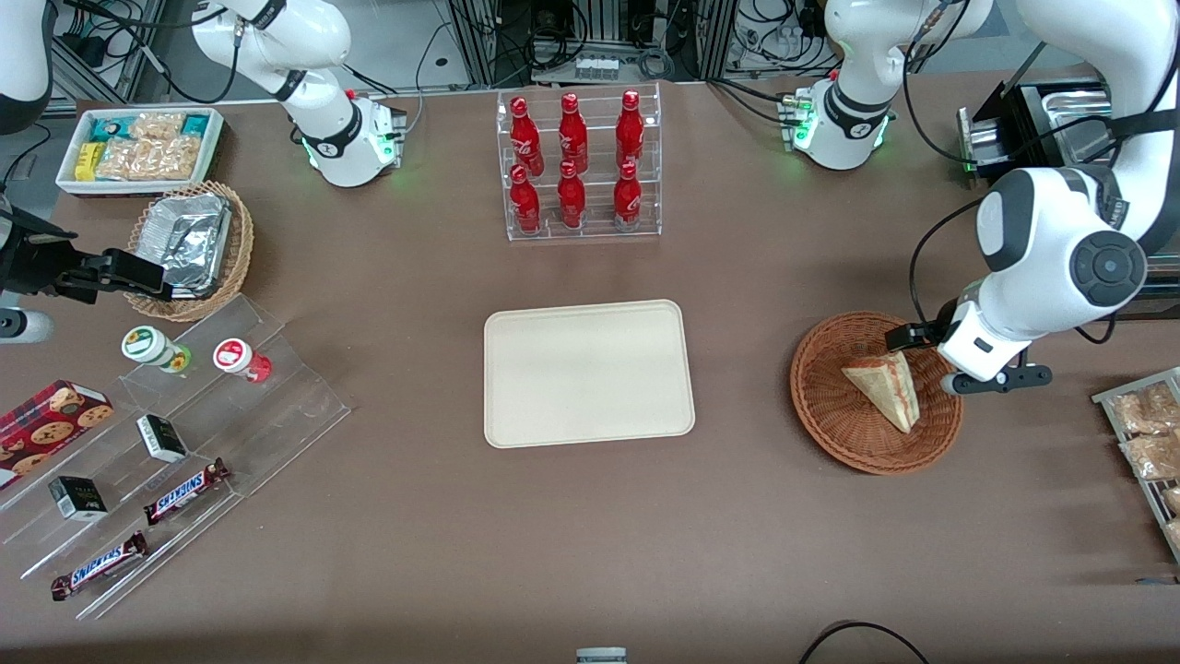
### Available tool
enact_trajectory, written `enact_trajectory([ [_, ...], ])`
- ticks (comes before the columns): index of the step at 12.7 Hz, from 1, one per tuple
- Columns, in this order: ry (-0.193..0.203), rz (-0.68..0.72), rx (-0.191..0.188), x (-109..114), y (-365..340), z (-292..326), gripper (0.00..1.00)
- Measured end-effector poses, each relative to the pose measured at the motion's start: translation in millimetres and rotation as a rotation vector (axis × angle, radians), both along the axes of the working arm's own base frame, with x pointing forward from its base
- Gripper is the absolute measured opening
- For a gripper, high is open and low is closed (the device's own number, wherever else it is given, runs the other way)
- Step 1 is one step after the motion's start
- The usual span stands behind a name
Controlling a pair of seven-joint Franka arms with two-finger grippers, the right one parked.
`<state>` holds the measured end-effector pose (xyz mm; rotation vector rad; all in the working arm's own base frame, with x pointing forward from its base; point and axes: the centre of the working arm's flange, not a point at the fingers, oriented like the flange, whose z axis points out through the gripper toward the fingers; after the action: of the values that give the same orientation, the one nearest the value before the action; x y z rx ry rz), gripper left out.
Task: Place sandwich from basket to tray
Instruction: 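Move the left gripper down over the wrapped sandwich in the wicker basket, then lower the open left gripper around the sandwich and close it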
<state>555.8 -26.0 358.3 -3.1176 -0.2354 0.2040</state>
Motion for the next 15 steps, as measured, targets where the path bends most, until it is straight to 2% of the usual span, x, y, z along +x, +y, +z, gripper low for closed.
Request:
enact_trajectory([
  [3, -0.029, 0.161, 0.017, -12, 7, -14, 1.0],
  [5, -0.041, 0.265, 0.026, -13, 8, -19, 1.0],
  [7, -0.072, 0.335, 0.026, -13, 8, -22, 1.0],
  [10, -0.101, 0.388, 0.024, -11, 7, -30, 1.0],
  [15, -0.125, 0.431, 0.017, -5, 3, -51, 1.0],
])
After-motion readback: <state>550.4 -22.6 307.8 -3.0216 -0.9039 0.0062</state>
